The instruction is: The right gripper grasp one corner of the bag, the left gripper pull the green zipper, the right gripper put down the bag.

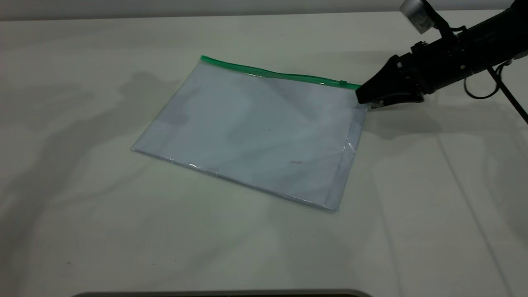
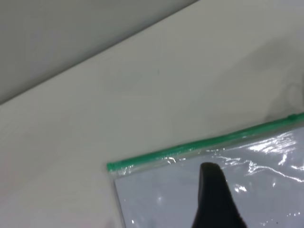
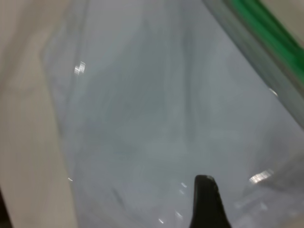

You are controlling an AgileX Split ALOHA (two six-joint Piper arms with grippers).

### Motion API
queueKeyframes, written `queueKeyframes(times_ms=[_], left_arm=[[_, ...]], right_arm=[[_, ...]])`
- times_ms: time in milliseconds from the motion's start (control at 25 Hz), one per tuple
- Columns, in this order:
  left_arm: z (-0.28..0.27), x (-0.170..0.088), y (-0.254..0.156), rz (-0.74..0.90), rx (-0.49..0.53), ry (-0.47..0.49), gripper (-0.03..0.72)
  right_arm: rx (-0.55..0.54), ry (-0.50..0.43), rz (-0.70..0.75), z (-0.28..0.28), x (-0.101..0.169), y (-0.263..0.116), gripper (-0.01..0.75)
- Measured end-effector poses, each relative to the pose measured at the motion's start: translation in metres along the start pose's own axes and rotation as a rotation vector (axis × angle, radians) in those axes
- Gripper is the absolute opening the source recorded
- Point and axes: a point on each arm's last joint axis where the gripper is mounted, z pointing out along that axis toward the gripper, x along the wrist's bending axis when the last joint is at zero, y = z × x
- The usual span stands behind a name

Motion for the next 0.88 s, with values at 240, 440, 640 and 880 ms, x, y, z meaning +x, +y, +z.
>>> queueKeyframes(times_ms=[240, 440, 640, 880], left_arm=[[0.0, 0.0, 0.002, 0.0, -0.02, -0.002, 0.514], [0.0, 0.0, 0.002, 0.006, -0.02, -0.001, 0.514], [0.0, 0.0, 0.002, 0.008, -0.021, 0.002, 0.514], [0.0, 0.0, 0.002, 0.007, -0.021, 0.002, 0.514]], right_arm=[[-0.003, 0.043, -0.004, 0.022, 0.002, 0.001, 0.535], [-0.026, 0.026, 0.043, 0.01, -0.01, -0.002, 0.535], [-0.099, -0.028, 0.132, -0.031, -0.034, 0.0, 0.535], [-0.08, 0.006, 0.163, -0.027, -0.038, -0.009, 0.535]])
